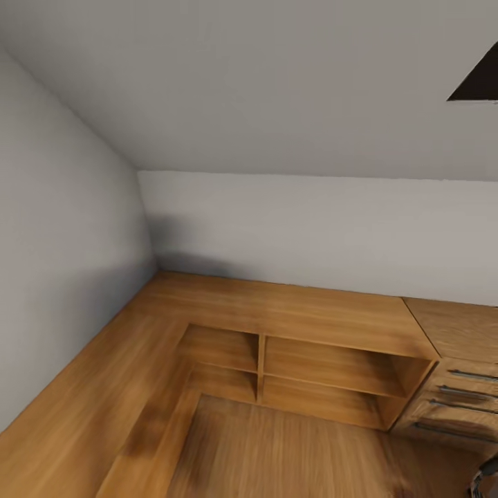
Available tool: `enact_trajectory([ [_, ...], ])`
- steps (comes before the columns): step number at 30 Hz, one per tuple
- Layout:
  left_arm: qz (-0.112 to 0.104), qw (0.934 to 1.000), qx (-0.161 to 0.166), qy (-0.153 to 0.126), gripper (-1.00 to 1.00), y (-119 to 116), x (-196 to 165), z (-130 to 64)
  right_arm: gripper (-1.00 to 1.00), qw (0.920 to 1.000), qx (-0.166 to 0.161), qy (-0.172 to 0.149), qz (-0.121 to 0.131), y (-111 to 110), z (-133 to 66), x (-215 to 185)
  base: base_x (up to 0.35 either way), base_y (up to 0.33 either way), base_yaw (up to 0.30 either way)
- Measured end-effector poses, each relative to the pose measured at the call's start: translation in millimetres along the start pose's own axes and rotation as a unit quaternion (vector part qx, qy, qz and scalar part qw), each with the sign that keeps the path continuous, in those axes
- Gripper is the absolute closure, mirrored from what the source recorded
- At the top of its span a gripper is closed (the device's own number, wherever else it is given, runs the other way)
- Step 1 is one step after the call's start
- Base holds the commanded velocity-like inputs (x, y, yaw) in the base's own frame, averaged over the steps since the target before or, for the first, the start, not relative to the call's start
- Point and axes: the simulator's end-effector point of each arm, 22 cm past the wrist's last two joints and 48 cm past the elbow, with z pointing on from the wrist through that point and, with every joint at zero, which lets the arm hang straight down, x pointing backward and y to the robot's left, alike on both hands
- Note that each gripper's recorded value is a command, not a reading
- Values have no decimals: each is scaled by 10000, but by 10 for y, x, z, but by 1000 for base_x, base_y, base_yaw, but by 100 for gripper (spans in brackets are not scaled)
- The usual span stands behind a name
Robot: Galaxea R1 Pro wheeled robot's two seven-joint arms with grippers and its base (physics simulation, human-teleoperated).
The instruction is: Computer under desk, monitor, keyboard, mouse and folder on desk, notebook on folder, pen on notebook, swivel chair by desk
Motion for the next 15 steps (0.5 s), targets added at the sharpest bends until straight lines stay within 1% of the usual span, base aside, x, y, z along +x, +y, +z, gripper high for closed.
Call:
enact_trajectory([
  [5,17,10000,6,71,-100,-3,28,2,-100,10000,0,-11,4,0,3,-8,5,2,-292],
  [14,16,10000,21,62,-100,-11,18,7,-100,10000,2,-31,11,1,7,-23,2,0,-292],
  [15,15,10000,21,60,-100,-11,17,7,-100,10000,2,-34,12,1,8,-25,166,25,-292],
])
